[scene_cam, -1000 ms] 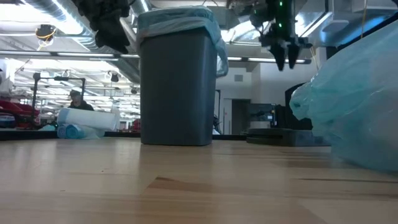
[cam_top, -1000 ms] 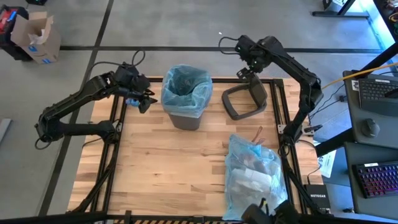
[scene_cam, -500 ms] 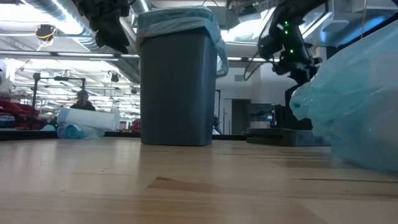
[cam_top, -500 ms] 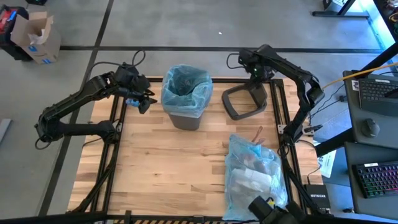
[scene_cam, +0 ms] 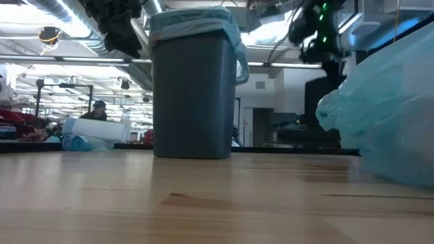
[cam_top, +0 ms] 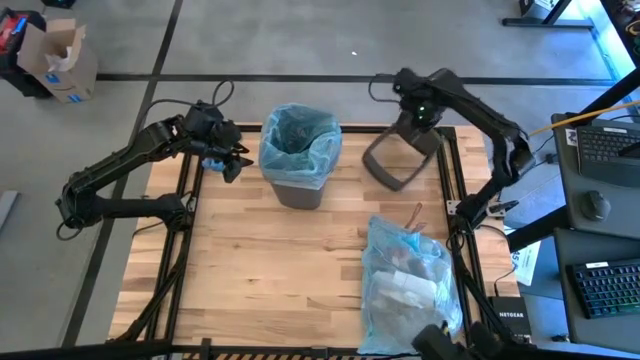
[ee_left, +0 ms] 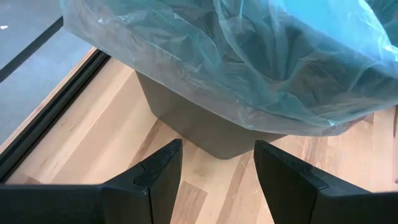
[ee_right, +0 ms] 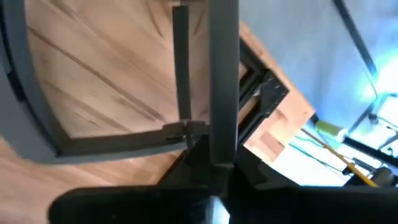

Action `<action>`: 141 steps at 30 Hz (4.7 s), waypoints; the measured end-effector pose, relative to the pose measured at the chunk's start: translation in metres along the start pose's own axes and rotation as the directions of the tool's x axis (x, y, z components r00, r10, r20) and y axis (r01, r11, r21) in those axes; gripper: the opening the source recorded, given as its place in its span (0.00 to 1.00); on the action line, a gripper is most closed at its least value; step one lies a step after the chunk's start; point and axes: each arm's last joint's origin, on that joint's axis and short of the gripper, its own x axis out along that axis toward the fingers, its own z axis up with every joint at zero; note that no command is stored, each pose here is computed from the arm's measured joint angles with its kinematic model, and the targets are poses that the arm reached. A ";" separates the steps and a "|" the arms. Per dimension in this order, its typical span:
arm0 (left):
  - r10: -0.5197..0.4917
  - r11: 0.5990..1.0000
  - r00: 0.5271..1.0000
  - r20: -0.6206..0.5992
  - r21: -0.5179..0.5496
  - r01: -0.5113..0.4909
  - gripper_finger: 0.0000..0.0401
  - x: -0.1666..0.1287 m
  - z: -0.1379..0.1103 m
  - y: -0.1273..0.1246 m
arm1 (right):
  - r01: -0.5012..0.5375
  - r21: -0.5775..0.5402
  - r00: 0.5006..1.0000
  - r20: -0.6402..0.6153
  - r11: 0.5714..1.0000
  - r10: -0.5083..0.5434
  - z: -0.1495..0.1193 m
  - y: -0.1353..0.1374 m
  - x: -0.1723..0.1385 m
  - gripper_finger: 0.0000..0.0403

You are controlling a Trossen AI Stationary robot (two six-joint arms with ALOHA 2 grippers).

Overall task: Pick and place trash into bin
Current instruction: Put the trash cover into the trash bin

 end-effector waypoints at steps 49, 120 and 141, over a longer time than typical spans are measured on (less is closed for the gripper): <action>-0.040 0.995 0.995 0.095 0.098 0.031 0.48 0.020 0.020 -0.004 | -0.120 -0.562 0.370 0.739 0.818 0.562 -0.003 0.050 -0.214 0.05; -0.059 0.988 0.993 0.103 0.150 0.043 0.48 0.021 0.021 -0.008 | 0.282 -0.591 0.103 0.802 0.755 0.589 0.037 0.106 -0.233 0.01; -0.058 0.987 0.993 0.101 0.155 0.042 0.48 0.021 0.021 -0.008 | 0.339 -0.578 -0.004 0.788 0.743 0.615 0.051 0.114 -0.235 0.03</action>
